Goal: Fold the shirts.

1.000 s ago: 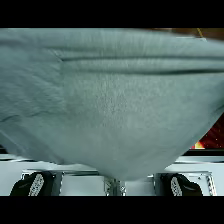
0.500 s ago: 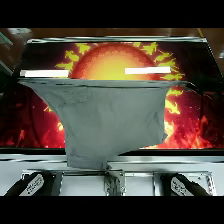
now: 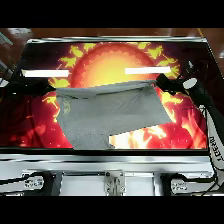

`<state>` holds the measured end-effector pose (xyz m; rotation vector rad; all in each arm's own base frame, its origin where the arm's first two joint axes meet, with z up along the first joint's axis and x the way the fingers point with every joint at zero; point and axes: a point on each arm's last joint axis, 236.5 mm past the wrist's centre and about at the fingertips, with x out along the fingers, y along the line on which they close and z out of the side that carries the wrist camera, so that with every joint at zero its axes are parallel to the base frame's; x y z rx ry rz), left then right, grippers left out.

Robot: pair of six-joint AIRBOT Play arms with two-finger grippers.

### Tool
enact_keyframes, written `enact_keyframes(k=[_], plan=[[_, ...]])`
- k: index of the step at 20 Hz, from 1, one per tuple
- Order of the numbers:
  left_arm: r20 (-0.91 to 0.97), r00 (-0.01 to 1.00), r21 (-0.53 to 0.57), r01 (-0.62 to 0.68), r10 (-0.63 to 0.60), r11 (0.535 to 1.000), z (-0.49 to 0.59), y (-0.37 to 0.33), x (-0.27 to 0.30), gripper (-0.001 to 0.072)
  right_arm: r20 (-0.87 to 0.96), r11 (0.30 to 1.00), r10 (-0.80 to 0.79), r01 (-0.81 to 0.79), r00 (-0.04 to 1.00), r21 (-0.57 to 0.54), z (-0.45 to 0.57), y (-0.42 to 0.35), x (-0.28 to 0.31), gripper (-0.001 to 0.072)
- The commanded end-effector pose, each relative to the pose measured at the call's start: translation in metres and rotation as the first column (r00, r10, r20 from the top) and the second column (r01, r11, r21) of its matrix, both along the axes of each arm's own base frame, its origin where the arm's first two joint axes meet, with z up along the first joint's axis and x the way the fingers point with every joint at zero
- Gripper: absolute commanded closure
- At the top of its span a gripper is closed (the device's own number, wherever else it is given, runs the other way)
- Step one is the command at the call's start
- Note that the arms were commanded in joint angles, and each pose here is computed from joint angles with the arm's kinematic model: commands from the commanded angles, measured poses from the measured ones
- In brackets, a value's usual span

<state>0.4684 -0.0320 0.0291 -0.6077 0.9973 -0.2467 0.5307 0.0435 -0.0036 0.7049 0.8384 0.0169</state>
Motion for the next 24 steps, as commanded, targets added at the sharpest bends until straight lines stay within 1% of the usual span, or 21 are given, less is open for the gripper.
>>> enact_keyframes(k=[1, 2, 3, 4, 5, 6, 7, 9, 11, 13, 14, 15, 17, 20, 21, 22, 24], plan=[[-0.166, 0.986, -0.079, -0.021, 0.008, 0.997, -0.030, -0.004, -0.015, 0.0089, -0.024, 1.000, 0.015, -0.014, 1.000, 0.014, -0.002, -0.002, -0.004, 0.0192], [-0.216, 0.976, -0.072, 0.008, -0.024, 0.997, -0.028, 0.009, -0.030, 0.0111, -0.009, 0.997, 0.069, -0.070, 0.998, -0.030, 0.015, -0.014, -0.010, 0.0051], [-0.291, 0.955, -0.054, 0.041, -0.056, 0.998, -0.028, 0.028, -0.053, 0.0116, -0.017, 0.990, 0.111, -0.112, 0.994, -0.084, 0.030, -0.034, -0.022, 0.0055], [-0.369, 0.926, -0.047, 0.063, -0.076, 0.997, -0.029, 0.046, -0.078, 0.0117, -0.056, 0.984, 0.120, -0.126, 0.991, -0.125, 0.038, -0.058, -0.038, 0.0056], [-0.442, 0.893, -0.040, 0.068, -0.079, 0.997, -0.031, 0.063, -0.104, 0.0118, -0.121, 0.978, 0.116, -0.134, 0.986, -0.161, 0.041, -0.085, -0.062, 0.0081], [-0.500, 0.865, -0.038, 0.035, -0.050, 0.999, -0.033, 0.076, -0.126, 0.0117, -0.213, 0.974, 0.117, -0.154, 0.970, -0.164, 0.037, -0.105, -0.092, 0.0145], [-0.519, 0.854, -0.052, 0.005, -0.031, 0.999, -0.037, 0.078, -0.141, 0.0117, -0.318, 0.975, 0.118, -0.172, 0.941, -0.144, 0.029, -0.121, -0.124, 0.0165], [-0.572, 0.819, -0.089, -0.012, -0.041, 0.996, -0.060, 0.062, -0.178, 0.0110, -0.459, 0.980, 0.150, -0.193, 0.876, -0.048, 0.010, -0.130, -0.172, 0.0161], [-0.596, 0.799, -0.166, -0.022, -0.082, 0.986, -0.090, 0.024, -0.208, 0.0098, -0.509, 0.979, 0.191, -0.199, 0.839, 0.039, -0.005, -0.123, -0.197, 0.0160], [-0.565, 0.815, -0.278, -0.043, -0.127, 0.960, -0.105, -0.016, -0.220, 0.0098, -0.515, 0.976, 0.217, -0.198, 0.829, 0.093, -0.016, -0.112, -0.205, 0.0160], [-0.561, 0.817, -0.311, -0.058, -0.134, 0.949, -0.111, -0.030, -0.223, 0.0099, -0.511, 0.975, 0.222, -0.195, 0.831, 0.107, -0.018, -0.107, -0.204, 0.0160], [-0.565, 0.814, -0.323, -0.068, -0.135, 0.944, -0.118, -0.041, -0.228, 0.0100, -0.505, 0.975, 0.220, -0.189, 0.835, 0.112, -0.020, -0.106, -0.203, 0.0160], [-0.588, 0.797, -0.310, -0.069, -0.134, 0.948, -0.131, -0.052, -0.239, 0.0103, -0.496, 0.978, 0.210, -0.183, 0.842, 0.104, -0.020, -0.108, -0.200, 0.0160], [-0.599, 0.786, -0.300, -0.043, -0.153, 0.953, -0.138, -0.062, -0.248, 0.0113, -0.491, 0.976, 0.216, -0.191, 0.844, 0.101, -0.023, -0.109, -0.198, 0.0158], [-0.599, 0.785, -0.300, -0.040, -0.156, 0.953, -0.138, -0.062, -0.248, 0.0115, -0.498, 0.975, 0.222, -0.192, 0.838, 0.112, -0.026, -0.107, -0.199, 0.0094], [-0.600, 0.785, -0.300, -0.039, -0.156, 0.953, -0.138, -0.062, -0.248, 0.0116, -0.512, 0.972, 0.234, -0.196, 0.827, 0.129, -0.030, -0.105, -0.202, 0.0074], [-0.623, 0.769, -0.260, -0.029, -0.144, 0.965, -0.145, -0.055, -0.255, 0.0117, -0.525, 0.965, 0.258, -0.198, 0.811, 0.169, -0.039, -0.100, -0.203, 0.0074]])
